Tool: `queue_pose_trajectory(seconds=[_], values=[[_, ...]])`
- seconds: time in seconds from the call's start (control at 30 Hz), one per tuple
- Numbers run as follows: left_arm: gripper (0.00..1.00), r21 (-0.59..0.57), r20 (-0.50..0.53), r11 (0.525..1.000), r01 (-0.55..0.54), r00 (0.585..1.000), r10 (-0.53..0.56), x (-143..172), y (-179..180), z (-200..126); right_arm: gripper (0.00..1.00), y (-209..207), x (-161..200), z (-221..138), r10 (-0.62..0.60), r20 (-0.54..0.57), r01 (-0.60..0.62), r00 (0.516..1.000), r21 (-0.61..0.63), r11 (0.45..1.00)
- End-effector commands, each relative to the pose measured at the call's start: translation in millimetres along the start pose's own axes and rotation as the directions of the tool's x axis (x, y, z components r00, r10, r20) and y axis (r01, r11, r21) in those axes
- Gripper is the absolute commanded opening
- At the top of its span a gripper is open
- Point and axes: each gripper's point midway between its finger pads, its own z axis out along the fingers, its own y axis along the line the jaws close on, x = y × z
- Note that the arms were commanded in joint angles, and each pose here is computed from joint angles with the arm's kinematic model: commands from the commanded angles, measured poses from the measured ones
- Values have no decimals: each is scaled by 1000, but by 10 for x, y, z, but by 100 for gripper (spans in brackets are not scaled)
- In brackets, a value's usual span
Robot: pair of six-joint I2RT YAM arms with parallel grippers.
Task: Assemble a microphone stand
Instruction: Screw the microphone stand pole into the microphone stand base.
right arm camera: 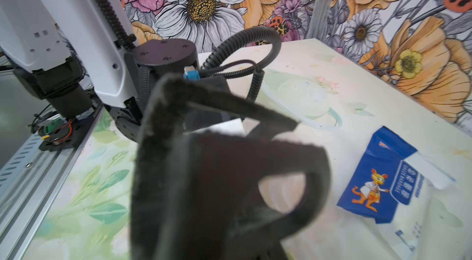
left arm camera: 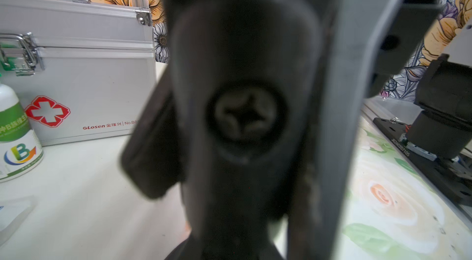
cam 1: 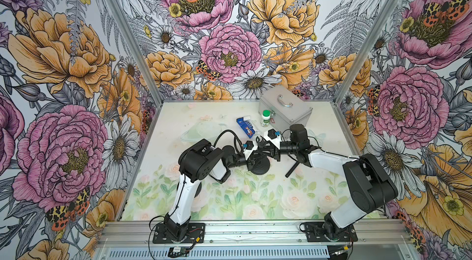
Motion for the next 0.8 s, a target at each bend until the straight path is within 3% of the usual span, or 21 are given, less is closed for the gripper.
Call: queue_pose_trajectory(seconds=[0.0, 0.07, 0.13, 0.17, 0.27, 0.4, 0.5, 0.6, 0.67, 0.77], values=[[19, -5, 7, 999, 35, 999, -35, -6, 27, 30, 0, -614, 137, -231, 113, 110, -154, 987, 526, 836], [19, -6, 6, 999, 36, 999, -36, -3, 27, 29, 0, -628, 233, -364, 107, 156, -188, 982, 734, 653], [19, -5, 6, 999, 35, 999, -35, -4, 22, 30, 0, -493, 298, -352, 77, 153, -170, 985, 822, 544], [19, -4, 7, 999, 34, 999, -34, -11, 18, 31, 0, -425, 343, -295, 77, 145, -164, 986, 839, 519], [19, -4, 6, 1000, 31, 999, -31, -8, 13, 27, 0, -235, 388, -9, 75, 106, -130, 992, 814, 566], [18, -1, 4, 1000, 29, 1000, -29, -4, 1, 25, 0, -132, 288, 81, 28, 73, -74, 997, 774, 628], [19, -1, 5, 1000, 29, 1000, -29, -6, 1, 27, 20, 51, 177, 165, -63, 12, 38, 998, 681, 731], [19, -3, 5, 1000, 30, 1000, -30, -7, 9, 23, 30, 296, 124, 235, -126, 2, 109, 992, 488, 866], [19, -1, 5, 1000, 29, 1000, -29, -6, 6, 23, 37, 375, 76, 168, -89, 60, 67, 994, 302, 951], [18, -1, 5, 1000, 30, 1000, -30, -7, 5, 24, 41, 514, -54, 97, -38, 127, 28, 991, 75, 997]])
